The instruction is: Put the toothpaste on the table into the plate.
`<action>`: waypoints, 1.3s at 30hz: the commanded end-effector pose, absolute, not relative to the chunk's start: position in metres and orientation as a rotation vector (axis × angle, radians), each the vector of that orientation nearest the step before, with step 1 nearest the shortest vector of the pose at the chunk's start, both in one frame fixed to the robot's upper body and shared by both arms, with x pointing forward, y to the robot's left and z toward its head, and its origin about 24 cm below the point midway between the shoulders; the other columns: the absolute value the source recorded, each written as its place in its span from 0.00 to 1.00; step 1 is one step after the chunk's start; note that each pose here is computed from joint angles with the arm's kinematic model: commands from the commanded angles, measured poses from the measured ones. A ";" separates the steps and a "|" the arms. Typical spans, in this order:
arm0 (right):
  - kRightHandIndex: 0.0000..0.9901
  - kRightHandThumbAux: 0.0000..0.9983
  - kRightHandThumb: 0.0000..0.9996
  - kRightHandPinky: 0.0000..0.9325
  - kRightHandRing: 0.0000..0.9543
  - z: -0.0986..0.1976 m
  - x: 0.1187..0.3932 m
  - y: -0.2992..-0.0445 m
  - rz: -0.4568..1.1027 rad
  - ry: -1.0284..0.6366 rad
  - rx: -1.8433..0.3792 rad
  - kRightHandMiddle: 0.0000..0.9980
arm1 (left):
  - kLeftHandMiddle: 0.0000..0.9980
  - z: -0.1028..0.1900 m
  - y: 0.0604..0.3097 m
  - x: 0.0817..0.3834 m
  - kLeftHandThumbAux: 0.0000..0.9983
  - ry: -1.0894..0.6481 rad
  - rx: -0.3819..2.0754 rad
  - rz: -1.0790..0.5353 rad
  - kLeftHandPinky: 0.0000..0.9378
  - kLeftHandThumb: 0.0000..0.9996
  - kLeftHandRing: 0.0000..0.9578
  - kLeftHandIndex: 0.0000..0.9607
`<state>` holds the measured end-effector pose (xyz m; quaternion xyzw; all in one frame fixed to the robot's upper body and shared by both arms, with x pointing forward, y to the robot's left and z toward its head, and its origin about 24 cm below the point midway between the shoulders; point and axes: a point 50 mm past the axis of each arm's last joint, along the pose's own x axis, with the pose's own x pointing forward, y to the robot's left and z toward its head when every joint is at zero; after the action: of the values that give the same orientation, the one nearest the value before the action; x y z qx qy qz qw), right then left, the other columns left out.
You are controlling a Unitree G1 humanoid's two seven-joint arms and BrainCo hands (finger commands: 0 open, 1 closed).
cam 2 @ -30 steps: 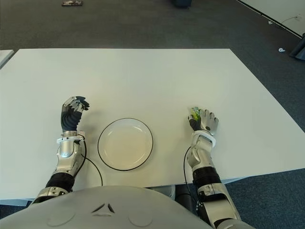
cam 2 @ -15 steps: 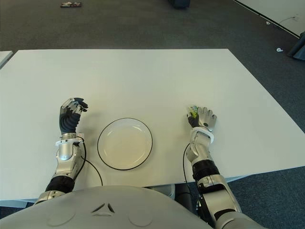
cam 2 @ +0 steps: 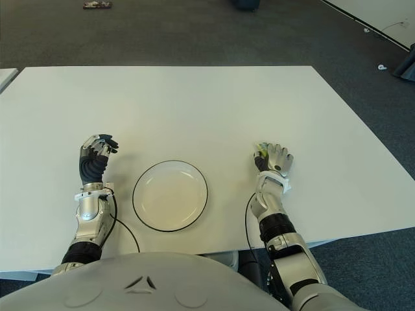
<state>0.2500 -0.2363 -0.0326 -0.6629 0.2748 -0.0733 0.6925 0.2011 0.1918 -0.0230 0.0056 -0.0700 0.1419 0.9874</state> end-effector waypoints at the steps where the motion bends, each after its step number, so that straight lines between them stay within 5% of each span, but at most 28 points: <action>1: 0.11 0.33 0.61 0.20 0.10 -0.059 0.228 -0.227 -0.038 0.773 -1.400 0.10 | 0.54 -0.035 0.190 0.190 0.72 -0.073 0.012 0.291 0.55 0.69 0.56 0.45; 6: 0.27 0.35 0.60 0.37 0.29 -0.055 0.230 -0.227 -0.064 0.744 -1.400 0.26 | 0.53 -0.035 0.190 0.190 0.72 -0.071 0.012 0.299 0.55 0.69 0.55 0.45; 9: 0.38 0.59 0.68 0.45 0.39 -0.056 0.230 -0.228 -0.075 0.730 -1.403 0.37 | 0.53 -0.035 0.191 0.190 0.72 -0.071 0.013 0.303 0.56 0.69 0.55 0.45; 13: 0.43 0.68 0.70 0.48 0.44 -0.056 0.230 -0.228 -0.091 0.715 -1.391 0.43 | 0.53 -0.035 0.191 0.190 0.72 -0.068 0.012 0.305 0.56 0.69 0.55 0.45; 22: 0.44 0.71 0.71 0.75 0.71 -0.055 0.230 -0.228 -0.150 0.641 -1.315 0.69 | 0.53 -0.035 0.191 0.191 0.72 -0.066 0.009 0.307 0.56 0.69 0.55 0.45; 39: 0.44 0.72 0.71 0.89 0.84 -0.050 0.233 -0.225 -0.227 0.611 -1.244 0.80 | 0.56 -0.032 0.192 0.192 0.72 -0.085 0.019 0.309 0.57 0.69 0.57 0.45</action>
<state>0.2519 -0.2397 -0.0222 -0.6117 0.2190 -0.1504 0.7452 0.1999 0.1935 -0.0222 0.0099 -0.0691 0.1505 0.9861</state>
